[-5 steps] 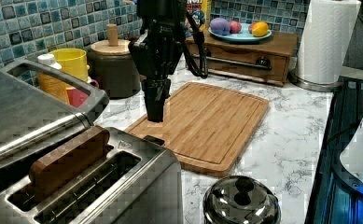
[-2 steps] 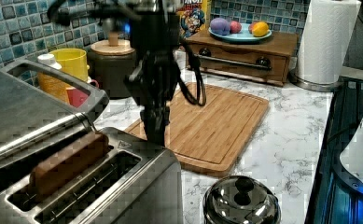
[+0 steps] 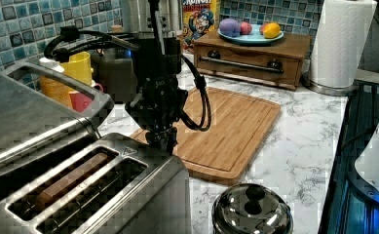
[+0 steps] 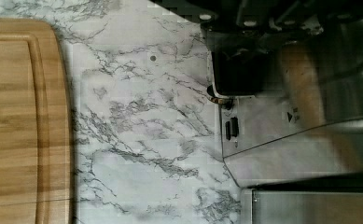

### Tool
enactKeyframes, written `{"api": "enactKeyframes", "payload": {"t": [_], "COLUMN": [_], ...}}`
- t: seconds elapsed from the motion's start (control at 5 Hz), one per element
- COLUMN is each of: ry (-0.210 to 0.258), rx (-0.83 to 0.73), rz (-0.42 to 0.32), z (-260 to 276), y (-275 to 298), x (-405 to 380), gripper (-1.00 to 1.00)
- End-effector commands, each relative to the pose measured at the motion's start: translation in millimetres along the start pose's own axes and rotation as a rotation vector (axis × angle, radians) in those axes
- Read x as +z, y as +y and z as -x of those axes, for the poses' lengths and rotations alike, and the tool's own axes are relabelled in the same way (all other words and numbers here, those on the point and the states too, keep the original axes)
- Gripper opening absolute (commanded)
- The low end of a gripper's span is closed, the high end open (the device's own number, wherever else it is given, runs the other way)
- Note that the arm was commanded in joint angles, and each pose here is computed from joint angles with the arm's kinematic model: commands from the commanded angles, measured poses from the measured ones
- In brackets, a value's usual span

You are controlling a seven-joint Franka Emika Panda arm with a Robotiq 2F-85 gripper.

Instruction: Turn on the toaster.

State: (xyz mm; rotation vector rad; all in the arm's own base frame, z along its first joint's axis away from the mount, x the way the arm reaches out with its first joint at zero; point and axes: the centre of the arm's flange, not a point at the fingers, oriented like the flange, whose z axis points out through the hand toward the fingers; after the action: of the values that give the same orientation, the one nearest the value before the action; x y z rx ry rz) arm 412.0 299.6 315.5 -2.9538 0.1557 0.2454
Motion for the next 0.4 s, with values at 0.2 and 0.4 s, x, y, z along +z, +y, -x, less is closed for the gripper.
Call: {"api": "enactKeyframes", "payload": {"t": [0.2,0.4], "ry": [-0.023,-0.055], "rx": [0.086,0.099], "rz": [0.017,0.044], "z": [-39,-43], "y": [23,41], "x": [14,48], "gripper": [-1.00,-1.00]}}
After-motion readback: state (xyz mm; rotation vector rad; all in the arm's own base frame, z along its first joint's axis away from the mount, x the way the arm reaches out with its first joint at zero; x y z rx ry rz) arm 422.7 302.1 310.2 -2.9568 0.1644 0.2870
